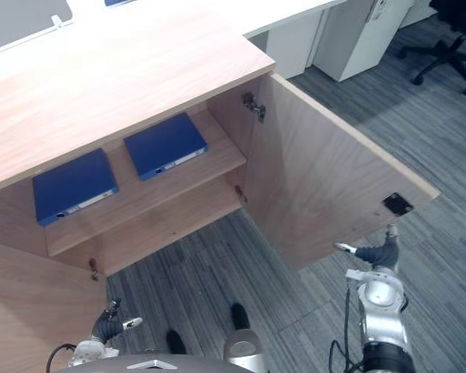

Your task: Walk over to the cabinet, pick up the folder, carry it to the office cabinet, place the folder inside the office cabinet, then close the office cabinet door

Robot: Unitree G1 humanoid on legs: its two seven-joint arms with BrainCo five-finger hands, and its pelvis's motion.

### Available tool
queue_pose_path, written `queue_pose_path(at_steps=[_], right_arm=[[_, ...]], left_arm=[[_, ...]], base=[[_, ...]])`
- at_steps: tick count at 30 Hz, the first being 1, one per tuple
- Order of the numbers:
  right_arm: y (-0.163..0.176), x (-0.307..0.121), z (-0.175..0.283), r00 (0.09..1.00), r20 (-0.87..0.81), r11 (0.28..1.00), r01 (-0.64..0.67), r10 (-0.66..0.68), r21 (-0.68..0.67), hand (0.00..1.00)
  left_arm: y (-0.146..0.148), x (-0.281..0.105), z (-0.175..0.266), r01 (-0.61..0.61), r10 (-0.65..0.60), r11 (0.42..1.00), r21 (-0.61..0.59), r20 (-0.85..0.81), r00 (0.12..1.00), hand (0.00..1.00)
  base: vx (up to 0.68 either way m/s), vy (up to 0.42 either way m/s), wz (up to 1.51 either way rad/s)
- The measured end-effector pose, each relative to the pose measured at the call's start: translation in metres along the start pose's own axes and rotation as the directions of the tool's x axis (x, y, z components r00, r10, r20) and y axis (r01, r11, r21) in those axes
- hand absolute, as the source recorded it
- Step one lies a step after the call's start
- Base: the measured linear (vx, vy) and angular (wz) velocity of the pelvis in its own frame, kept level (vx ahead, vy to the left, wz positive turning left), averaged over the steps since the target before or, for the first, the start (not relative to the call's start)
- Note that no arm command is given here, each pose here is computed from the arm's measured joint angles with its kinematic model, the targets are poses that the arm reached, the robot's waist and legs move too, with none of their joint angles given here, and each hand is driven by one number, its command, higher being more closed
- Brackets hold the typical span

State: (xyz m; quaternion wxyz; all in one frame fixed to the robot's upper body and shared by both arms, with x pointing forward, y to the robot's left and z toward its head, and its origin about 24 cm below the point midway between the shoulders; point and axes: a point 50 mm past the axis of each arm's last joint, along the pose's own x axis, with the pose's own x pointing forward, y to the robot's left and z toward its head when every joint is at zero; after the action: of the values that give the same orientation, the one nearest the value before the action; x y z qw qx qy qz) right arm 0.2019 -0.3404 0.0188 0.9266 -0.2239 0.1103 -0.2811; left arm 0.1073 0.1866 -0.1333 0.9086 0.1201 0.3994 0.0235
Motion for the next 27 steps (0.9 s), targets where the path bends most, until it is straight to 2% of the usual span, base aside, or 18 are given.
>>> queue_pose_path(at_steps=[10,15,20,23,27], right_arm=[[0.073,-0.062,-0.023,0.959,-0.062,0.959,-0.272,0.278,0.079,0.0],[0.114,-0.095,-0.026,0.874,-0.062,0.876,-0.48,0.482,0.045,0.0],[0.146,-0.119,-0.02,0.752,-0.022,0.751,-0.659,0.658,-0.049,0.0],[0.164,-0.128,-0.016,0.684,0.002,0.681,-0.726,0.73,-0.095,0.0],[0.168,-0.127,-0.025,0.665,-0.038,0.655,-0.742,0.745,-0.142,0.0]], left_arm=[[0.0,0.004,0.004,0.003,-0.003,1.0,0.024,-0.004,1.0,0.0],[-0.001,0.005,-0.001,0.006,-0.005,1.0,0.028,-0.034,0.999,0.0],[-0.003,0.005,-0.006,0.015,-0.012,0.998,0.053,-0.066,0.998,0.0],[-0.002,0.005,-0.006,0.013,-0.009,0.998,0.061,-0.064,0.998,0.0],[-0.002,0.006,-0.004,0.014,-0.01,0.997,0.071,-0.059,0.998,0.0]], base=[[-0.06,-0.015,-0.05],[-0.07,-0.021,0.01],[-0.04,-0.008,0.05],[-0.01,0.0,0.14],[0.0,0.021,0.07]])
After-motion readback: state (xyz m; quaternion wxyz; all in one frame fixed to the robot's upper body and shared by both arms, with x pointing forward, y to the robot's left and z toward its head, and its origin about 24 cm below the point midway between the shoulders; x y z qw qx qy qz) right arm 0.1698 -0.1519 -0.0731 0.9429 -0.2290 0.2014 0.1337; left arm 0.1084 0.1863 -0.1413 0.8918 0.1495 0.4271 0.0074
